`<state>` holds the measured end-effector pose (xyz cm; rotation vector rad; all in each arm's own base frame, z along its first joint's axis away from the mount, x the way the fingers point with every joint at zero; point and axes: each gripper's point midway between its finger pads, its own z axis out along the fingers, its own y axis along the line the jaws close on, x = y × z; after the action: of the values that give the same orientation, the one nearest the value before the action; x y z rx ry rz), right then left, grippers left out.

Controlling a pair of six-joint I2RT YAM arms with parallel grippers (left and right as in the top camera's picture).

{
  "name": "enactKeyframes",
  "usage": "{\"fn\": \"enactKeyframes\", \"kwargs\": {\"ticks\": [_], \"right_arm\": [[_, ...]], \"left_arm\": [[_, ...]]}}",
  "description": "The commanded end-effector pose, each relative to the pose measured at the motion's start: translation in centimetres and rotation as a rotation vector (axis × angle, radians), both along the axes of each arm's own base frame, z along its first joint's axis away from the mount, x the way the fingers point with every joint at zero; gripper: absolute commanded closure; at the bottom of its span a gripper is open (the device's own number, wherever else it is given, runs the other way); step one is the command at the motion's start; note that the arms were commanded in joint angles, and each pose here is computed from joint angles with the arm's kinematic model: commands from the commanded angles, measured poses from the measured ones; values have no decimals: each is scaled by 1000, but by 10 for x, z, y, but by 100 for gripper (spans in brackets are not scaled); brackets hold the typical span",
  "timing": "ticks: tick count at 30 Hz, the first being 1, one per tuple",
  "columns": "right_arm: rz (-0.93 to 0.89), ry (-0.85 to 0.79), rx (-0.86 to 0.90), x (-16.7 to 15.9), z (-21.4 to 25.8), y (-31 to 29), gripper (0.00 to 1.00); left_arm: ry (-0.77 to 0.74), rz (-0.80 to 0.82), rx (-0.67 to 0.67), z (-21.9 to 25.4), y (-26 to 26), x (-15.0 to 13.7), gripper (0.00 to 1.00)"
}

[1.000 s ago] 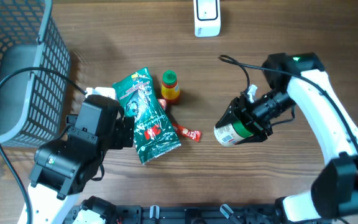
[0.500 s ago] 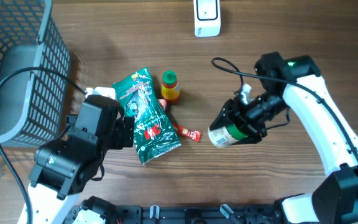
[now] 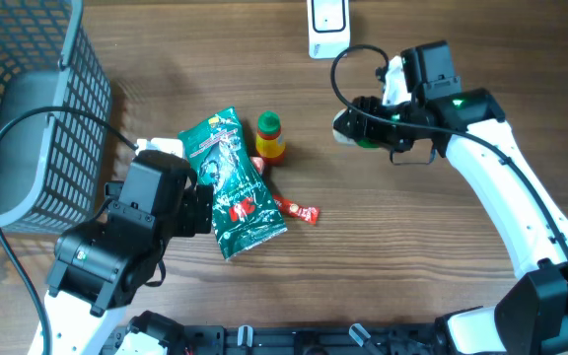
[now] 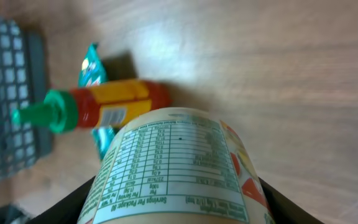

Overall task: Scan the item barcode
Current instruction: 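Carry the jar with the right gripper to the white scanner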

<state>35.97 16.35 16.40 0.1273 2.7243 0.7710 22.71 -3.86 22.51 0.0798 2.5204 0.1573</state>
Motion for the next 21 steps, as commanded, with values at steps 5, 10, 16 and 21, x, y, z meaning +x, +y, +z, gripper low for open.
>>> {"fn": "enactKeyframes", "kwargs": {"ticks": [5, 10, 16, 21], "right_arm": [[-116, -214, -139, 42, 19, -27, 50], [-135, -344, -215, 76, 20, -35, 49], [-141, -471, -190, 123, 9, -23, 49], [-61, -663, -232, 167, -1, -13, 50]], "left_arm": [[-6, -6, 13, 1, 1, 1, 0], [-6, -6, 13, 1, 1, 1, 0], [-6, -6, 13, 1, 1, 1, 0], [-6, -6, 13, 1, 1, 1, 0]]}}
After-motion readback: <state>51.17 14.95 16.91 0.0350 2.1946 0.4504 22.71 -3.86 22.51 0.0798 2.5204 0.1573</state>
